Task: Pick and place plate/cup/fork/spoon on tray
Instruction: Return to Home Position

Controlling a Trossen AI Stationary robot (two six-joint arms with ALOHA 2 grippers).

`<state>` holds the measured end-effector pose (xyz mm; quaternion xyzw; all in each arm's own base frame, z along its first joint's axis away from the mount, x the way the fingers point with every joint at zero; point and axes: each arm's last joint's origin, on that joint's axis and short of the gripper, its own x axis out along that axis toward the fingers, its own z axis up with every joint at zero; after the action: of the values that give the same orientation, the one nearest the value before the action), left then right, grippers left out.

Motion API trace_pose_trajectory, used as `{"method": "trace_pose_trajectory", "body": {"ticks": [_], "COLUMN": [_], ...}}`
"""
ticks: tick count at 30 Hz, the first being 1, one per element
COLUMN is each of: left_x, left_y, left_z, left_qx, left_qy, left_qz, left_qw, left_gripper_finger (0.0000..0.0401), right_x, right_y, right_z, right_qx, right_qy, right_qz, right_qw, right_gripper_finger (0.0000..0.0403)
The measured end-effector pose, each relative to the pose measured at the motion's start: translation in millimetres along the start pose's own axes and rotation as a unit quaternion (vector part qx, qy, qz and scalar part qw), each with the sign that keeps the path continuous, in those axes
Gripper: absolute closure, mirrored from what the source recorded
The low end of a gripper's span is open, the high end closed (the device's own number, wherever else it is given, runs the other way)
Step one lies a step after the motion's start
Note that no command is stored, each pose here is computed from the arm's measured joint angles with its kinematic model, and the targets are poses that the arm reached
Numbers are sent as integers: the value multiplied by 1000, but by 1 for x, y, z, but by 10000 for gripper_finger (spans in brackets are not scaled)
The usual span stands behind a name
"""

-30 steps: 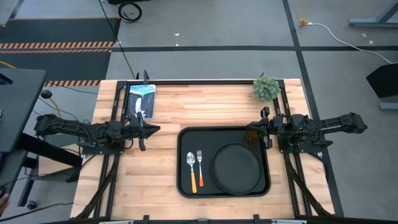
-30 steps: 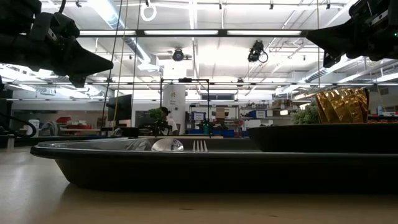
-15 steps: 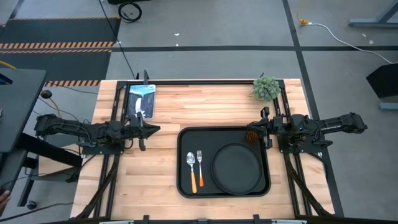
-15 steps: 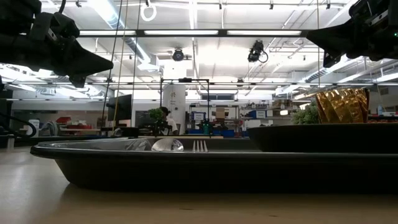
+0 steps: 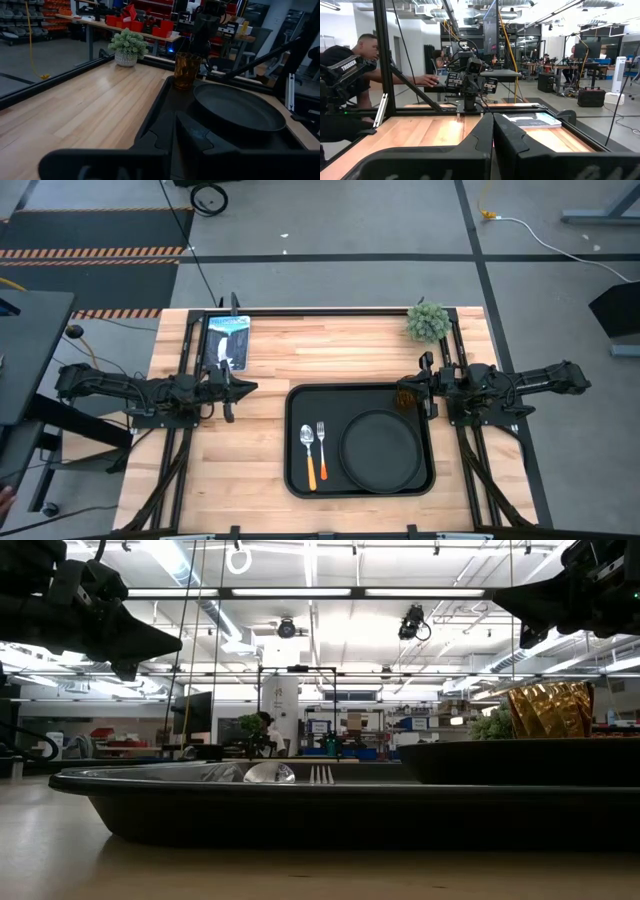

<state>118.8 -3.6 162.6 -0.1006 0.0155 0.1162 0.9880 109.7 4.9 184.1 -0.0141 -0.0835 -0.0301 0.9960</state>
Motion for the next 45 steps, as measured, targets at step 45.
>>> {"method": "trace_pose_trajectory", "body": {"ticks": [45], "left_x": [0], "left_y": [0], "left_z": [0], "left_qx": [0], "left_qy": [0], "left_qz": [0], "left_qw": [1000], "left_gripper_finger": [376], "right_x": [0], "right_y": [0], "right_z": [0], "right_qx": [0], "right_qy": [0], "right_qz": [0], "right_qw": [1000], "right_gripper_finger": [384]}}
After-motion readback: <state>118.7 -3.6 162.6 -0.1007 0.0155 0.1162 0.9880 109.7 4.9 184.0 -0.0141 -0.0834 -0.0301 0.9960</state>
